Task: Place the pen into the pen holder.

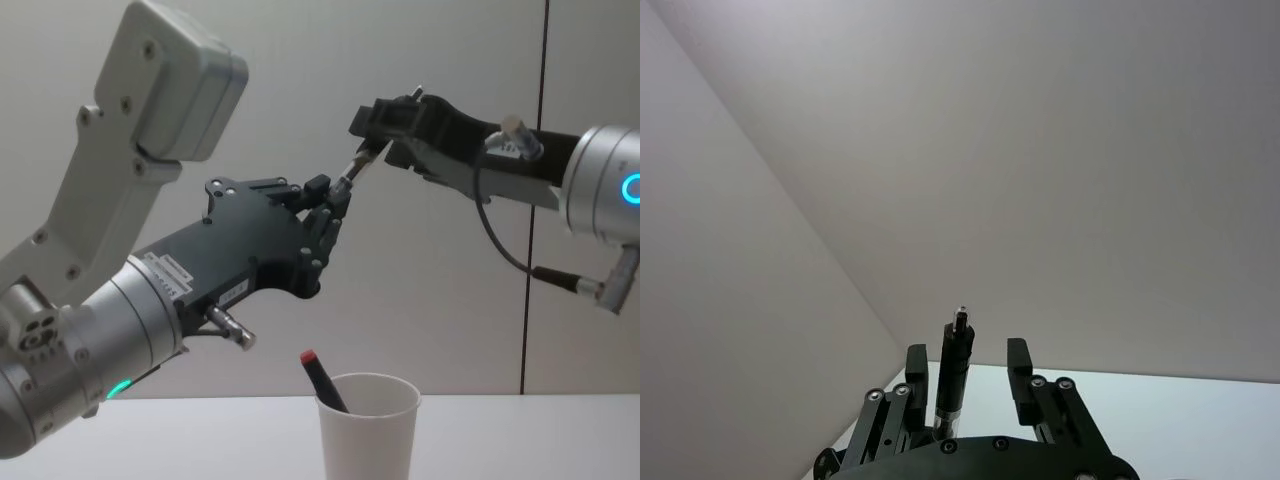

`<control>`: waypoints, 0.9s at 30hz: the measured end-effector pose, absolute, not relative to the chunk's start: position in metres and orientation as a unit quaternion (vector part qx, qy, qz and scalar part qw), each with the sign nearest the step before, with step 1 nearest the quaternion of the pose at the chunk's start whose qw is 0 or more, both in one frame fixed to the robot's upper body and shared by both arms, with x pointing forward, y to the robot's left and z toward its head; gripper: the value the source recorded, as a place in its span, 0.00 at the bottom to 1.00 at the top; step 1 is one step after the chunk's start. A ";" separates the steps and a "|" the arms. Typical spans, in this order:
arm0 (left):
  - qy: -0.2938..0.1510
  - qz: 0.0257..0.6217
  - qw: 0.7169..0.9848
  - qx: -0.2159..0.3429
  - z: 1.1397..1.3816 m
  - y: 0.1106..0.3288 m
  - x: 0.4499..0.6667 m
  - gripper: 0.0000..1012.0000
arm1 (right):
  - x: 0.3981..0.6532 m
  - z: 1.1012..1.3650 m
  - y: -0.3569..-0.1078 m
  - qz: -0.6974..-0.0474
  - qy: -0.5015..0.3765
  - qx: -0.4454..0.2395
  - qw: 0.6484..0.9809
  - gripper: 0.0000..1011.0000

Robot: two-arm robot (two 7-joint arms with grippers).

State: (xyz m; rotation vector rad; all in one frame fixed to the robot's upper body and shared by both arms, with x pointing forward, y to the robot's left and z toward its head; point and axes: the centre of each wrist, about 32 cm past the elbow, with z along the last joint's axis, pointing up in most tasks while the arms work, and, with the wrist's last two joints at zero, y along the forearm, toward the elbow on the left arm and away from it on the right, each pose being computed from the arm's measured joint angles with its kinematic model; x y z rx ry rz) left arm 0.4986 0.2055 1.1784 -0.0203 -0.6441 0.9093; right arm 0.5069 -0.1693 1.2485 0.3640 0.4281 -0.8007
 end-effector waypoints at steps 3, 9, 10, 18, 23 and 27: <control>-0.306 0.431 0.849 -0.010 1.178 0.205 0.499 0.14 | 0.507 1.249 -0.168 -0.386 0.206 0.174 0.882 0.41; -0.306 0.431 0.849 -0.010 1.178 0.205 0.499 0.14 | 0.506 1.250 -0.167 -0.386 0.207 0.174 0.882 0.22; -0.306 0.431 0.849 -0.010 1.178 0.205 0.499 0.14 | 0.506 1.250 -0.167 -0.386 0.207 0.174 0.882 0.20; -0.306 0.431 0.849 -0.009 1.178 0.205 0.499 0.14 | 0.505 1.251 -0.165 -0.385 0.207 0.175 0.882 0.15; -0.306 0.431 0.849 -0.009 1.178 0.205 0.499 0.14 | 0.504 1.251 -0.165 -0.385 0.207 0.176 0.882 0.15; -0.306 0.431 0.849 -0.010 1.178 0.205 0.499 0.14 | 0.504 1.252 -0.165 -0.387 0.205 0.177 0.881 0.15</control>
